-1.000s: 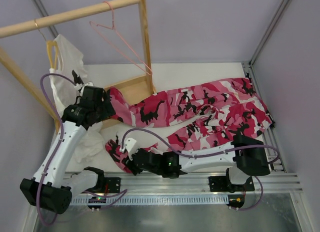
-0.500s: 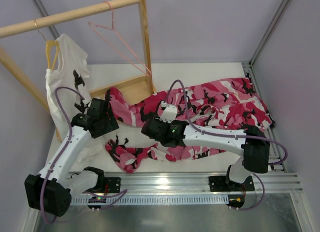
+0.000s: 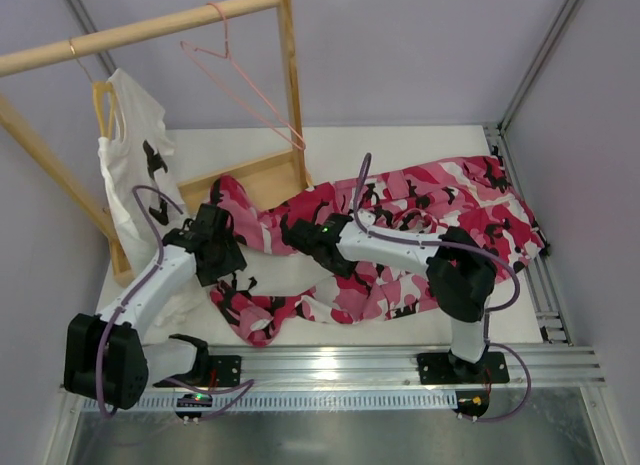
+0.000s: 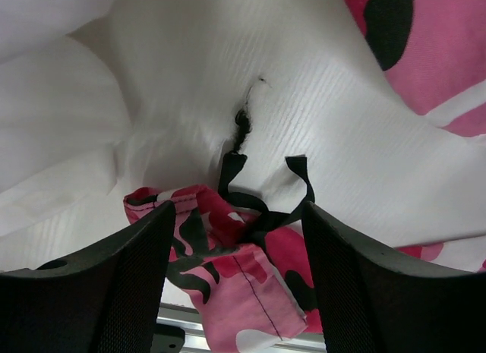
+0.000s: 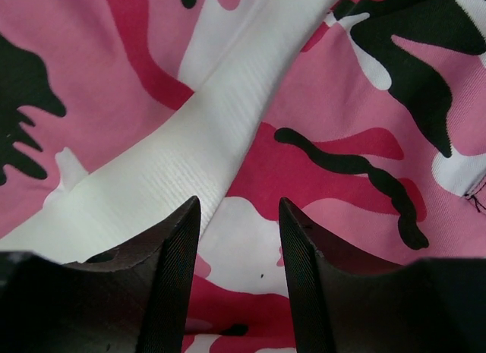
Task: Place the trousers on the hanger
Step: Fold the trousers
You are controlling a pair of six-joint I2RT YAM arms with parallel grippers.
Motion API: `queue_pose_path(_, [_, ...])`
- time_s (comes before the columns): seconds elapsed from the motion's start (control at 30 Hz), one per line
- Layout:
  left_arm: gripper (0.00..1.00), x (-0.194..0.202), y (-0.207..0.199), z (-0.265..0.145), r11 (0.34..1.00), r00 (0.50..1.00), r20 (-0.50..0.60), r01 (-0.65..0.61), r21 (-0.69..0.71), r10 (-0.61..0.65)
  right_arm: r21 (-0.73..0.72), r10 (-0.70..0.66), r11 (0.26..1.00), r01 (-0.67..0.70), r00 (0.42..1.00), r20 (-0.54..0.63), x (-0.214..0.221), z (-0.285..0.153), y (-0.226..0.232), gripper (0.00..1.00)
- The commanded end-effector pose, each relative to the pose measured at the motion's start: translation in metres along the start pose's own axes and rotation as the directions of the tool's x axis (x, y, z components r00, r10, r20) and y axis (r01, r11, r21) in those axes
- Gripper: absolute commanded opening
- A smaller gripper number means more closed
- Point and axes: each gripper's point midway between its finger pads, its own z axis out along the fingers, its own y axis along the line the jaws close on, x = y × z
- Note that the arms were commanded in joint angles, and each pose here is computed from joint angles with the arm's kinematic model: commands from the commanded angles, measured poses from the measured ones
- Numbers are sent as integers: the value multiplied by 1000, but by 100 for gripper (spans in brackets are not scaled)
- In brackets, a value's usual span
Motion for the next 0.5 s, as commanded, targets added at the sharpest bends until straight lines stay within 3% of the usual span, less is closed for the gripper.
queue_pose_path(0.0, [68, 1, -9, 10, 999, 999, -6, 33, 32, -33, 72, 86, 994, -86, 996, -6, -7, 6, -5, 49])
queue_pose_path(0.33, [56, 13, -8, 27, 999, 998, -51, 42, 20, -41, 149, 113, 983, -108, 993, -23, -2, 45, -12, 48])
queue_pose_path(0.43, [41, 14, -9, 28, 999, 998, -53, 44, 22, -42, 164, 117, 980, -112, 993, -21, 1, 52, -13, 48])
queue_pose_path(0.47, [29, 13, -9, 27, 999, 998, -50, 45, 23, -44, 176, 110, 979, -104, 994, -21, 3, 55, -15, 48])
